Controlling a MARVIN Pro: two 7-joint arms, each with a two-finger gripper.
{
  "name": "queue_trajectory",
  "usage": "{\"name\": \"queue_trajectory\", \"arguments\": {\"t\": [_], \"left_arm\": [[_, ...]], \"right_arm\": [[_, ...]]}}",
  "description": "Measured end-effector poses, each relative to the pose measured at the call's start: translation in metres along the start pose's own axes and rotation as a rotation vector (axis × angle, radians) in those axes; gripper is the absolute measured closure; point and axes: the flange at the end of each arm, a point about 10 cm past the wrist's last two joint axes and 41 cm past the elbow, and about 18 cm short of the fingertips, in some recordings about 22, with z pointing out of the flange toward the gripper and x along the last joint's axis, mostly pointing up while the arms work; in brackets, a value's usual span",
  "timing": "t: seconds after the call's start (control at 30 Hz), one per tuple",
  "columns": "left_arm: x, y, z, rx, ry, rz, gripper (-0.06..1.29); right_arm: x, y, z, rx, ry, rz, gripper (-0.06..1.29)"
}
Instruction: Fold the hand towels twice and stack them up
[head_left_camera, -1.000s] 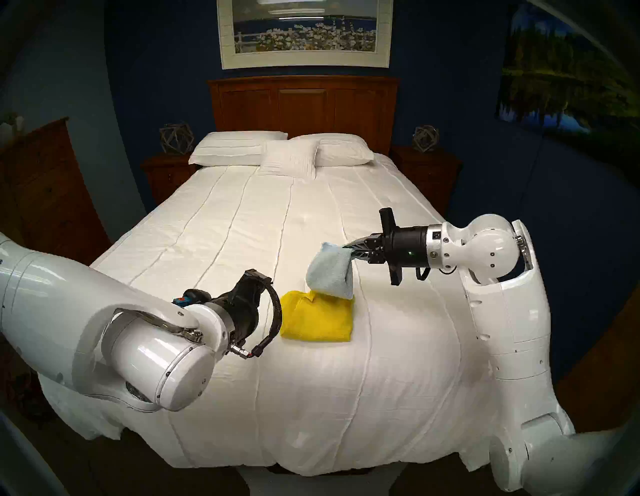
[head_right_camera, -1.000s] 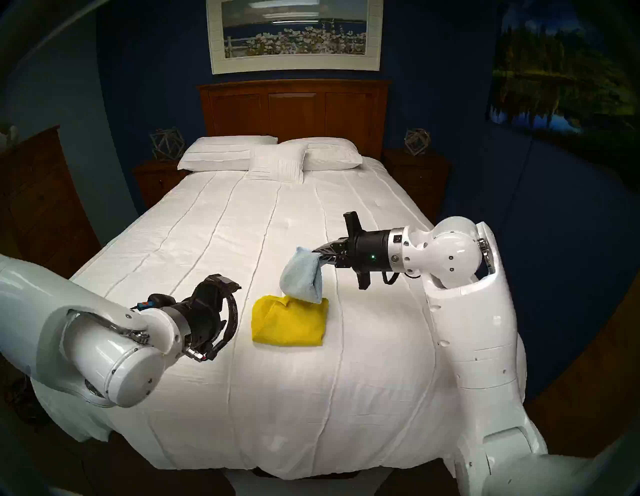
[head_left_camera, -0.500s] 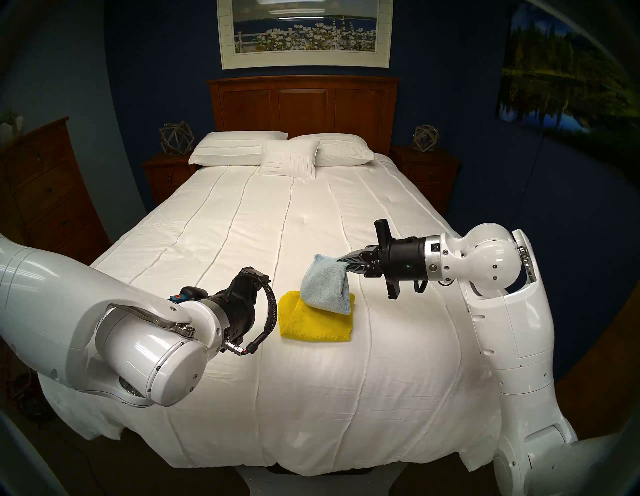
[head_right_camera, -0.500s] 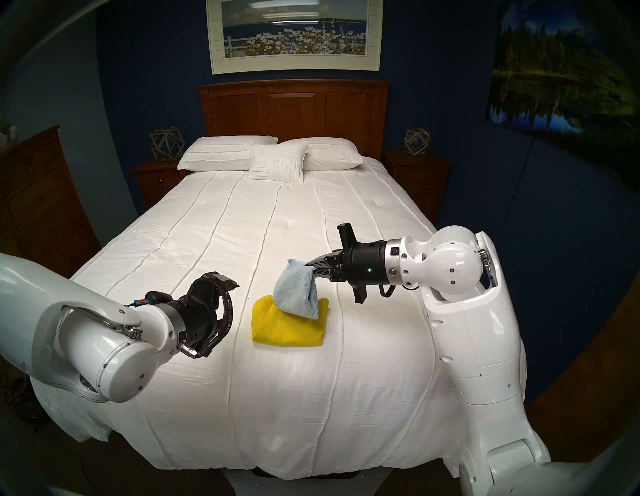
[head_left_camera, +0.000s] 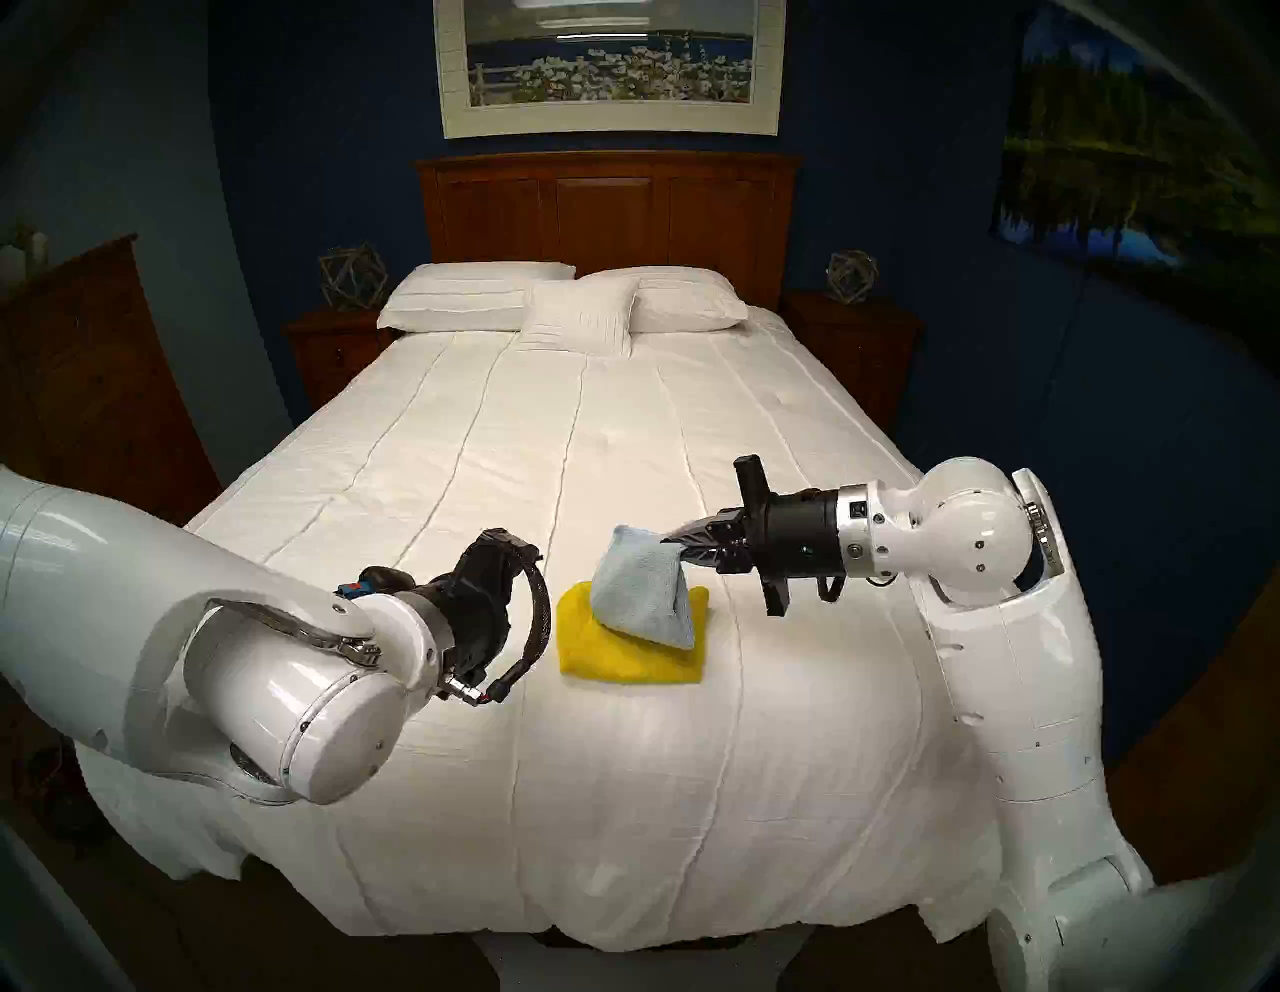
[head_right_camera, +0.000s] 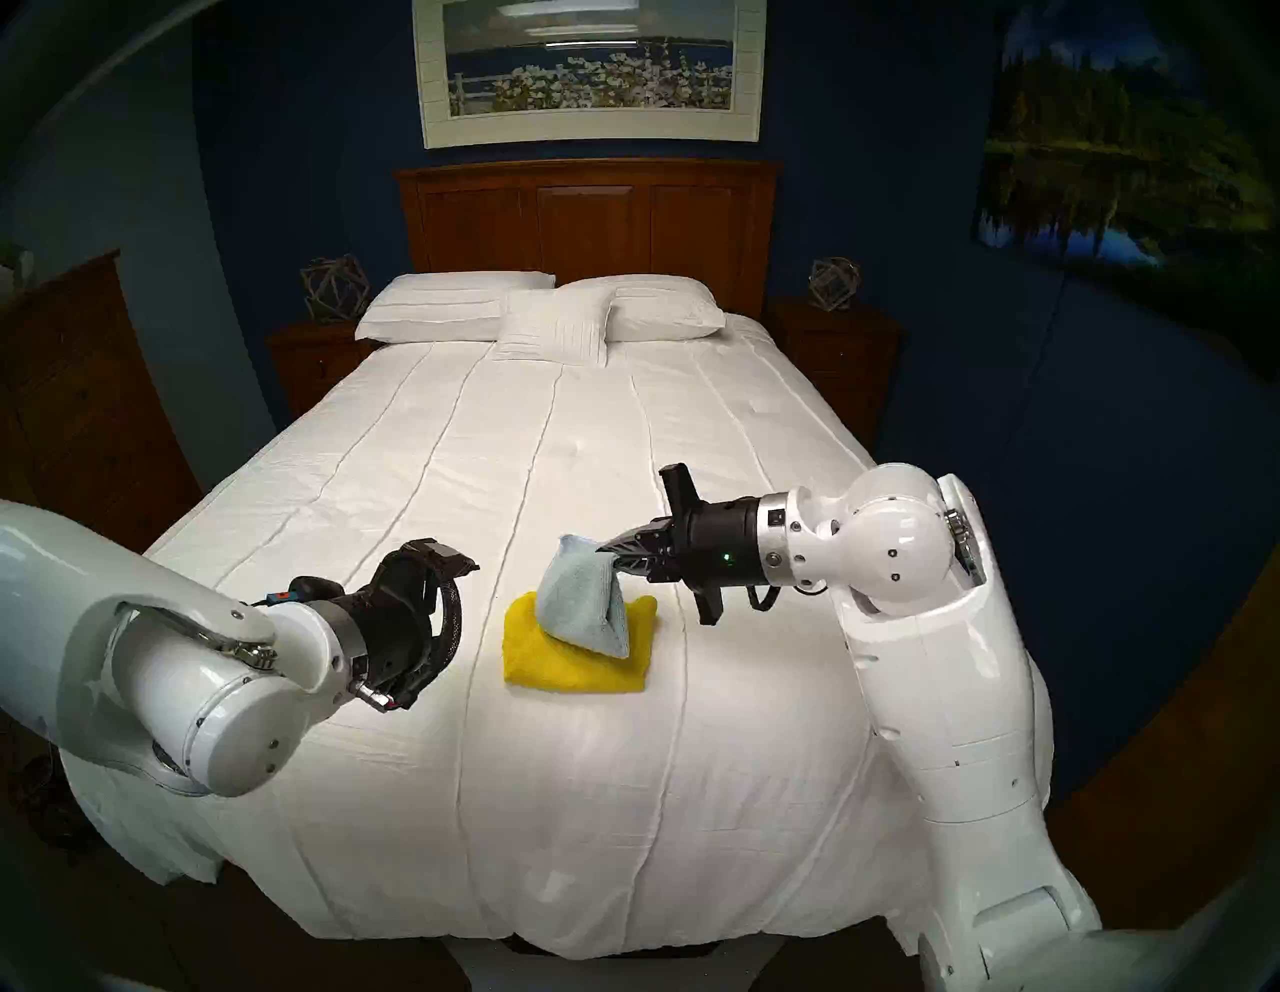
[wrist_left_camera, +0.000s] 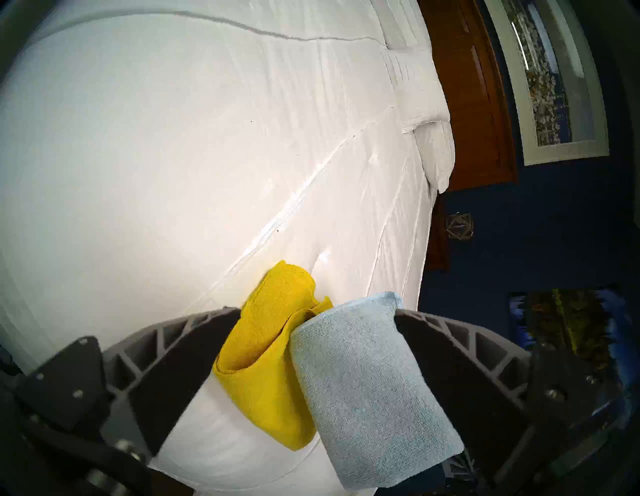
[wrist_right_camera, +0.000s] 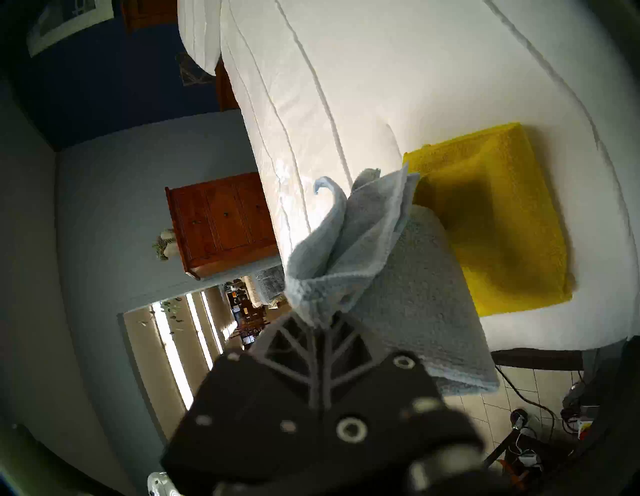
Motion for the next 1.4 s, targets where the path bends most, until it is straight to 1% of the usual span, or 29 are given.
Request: {"name": "queue_trajectory", "arguments": {"t": [0.47, 0.63, 0.9, 1.2, 1.4], "left_arm": [[0.001, 0.003, -0.001, -0.005, -0.014, 0.010, 0.00], [0.002, 0.003, -0.001, -0.005, -0.017, 0.012, 0.00], [0.002, 0.004, -0.001, -0.007, -0.022, 0.016, 0.00], [0.003, 0.005, -0.002, -0.009, -0.027, 0.020, 0.00], [0.003, 0.006, -0.002, -0.011, -0.030, 0.022, 0.00]], "right_arm": [[-0.010, -0.012, -0.002, 0.037, -0.026, -0.009, 1.25], [-0.011, -0.012, -0.001, 0.036, -0.031, -0.008, 1.25], [-0.010, -0.002, 0.008, 0.006, -0.035, 0.001, 1.25], [0.001, 0.016, 0.018, -0.045, -0.012, 0.010, 1.25], [0.005, 0.019, 0.018, -0.063, 0.018, -0.027, 1.25]]}}
